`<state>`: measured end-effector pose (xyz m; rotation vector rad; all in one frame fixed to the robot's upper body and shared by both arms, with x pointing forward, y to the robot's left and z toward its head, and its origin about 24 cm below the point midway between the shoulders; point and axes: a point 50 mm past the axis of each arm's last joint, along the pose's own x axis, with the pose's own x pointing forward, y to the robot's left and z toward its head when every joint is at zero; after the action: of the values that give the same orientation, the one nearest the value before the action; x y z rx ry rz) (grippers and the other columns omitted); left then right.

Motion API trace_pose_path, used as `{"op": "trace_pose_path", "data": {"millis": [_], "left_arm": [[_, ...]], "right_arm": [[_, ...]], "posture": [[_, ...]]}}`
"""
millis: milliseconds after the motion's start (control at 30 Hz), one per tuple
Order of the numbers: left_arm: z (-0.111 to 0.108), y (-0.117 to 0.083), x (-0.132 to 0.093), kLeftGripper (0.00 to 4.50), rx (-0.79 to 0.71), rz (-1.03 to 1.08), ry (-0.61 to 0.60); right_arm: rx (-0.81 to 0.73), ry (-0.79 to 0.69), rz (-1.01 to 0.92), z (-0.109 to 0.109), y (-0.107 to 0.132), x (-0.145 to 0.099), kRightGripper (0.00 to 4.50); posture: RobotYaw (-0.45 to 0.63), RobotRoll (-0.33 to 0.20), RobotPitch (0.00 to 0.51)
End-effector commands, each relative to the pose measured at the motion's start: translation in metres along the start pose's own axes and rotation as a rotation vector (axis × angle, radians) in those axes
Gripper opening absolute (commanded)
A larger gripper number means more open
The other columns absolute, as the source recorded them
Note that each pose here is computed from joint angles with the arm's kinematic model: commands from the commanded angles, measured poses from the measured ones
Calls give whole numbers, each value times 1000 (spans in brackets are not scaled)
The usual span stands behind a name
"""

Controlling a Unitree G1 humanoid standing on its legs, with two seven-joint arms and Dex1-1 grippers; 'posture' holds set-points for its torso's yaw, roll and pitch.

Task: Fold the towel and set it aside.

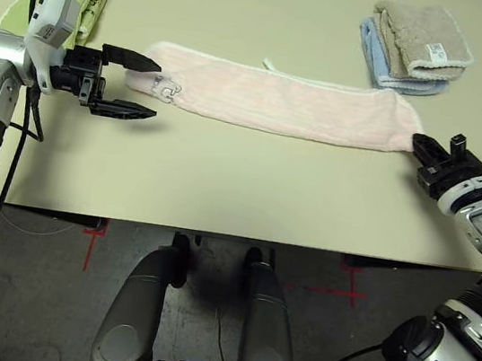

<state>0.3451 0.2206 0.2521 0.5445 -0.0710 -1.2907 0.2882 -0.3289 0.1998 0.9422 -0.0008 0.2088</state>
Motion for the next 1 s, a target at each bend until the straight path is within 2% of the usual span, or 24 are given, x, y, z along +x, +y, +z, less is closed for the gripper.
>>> {"op": "trace_pose_path", "data": {"millis": [33, 233, 467, 833, 1000], "left_arm": [[-5, -2, 0, 4500, -14, -3, 10], [-5, -3, 1, 4500, -15, 0, 10], [-4, -2, 0, 4500, -11, 16, 9], [-4, -1, 1, 4500, -8, 27, 4], [-4, -2, 1, 4500, -5, 26, 5]], "right_arm": [[14, -3, 131, 8, 22, 7, 61], [30, 50, 349, 3, 71, 32, 61], [-19, 189, 494, -14, 105, 45, 61], [-154, 417, 550, -43, 115, 49, 61], [-232, 519, 523, -64, 114, 50, 61]], "posture": [[24, 0, 333], [32, 0, 329], [52, 0, 320], [62, 0, 316], [69, 0, 312]]}}
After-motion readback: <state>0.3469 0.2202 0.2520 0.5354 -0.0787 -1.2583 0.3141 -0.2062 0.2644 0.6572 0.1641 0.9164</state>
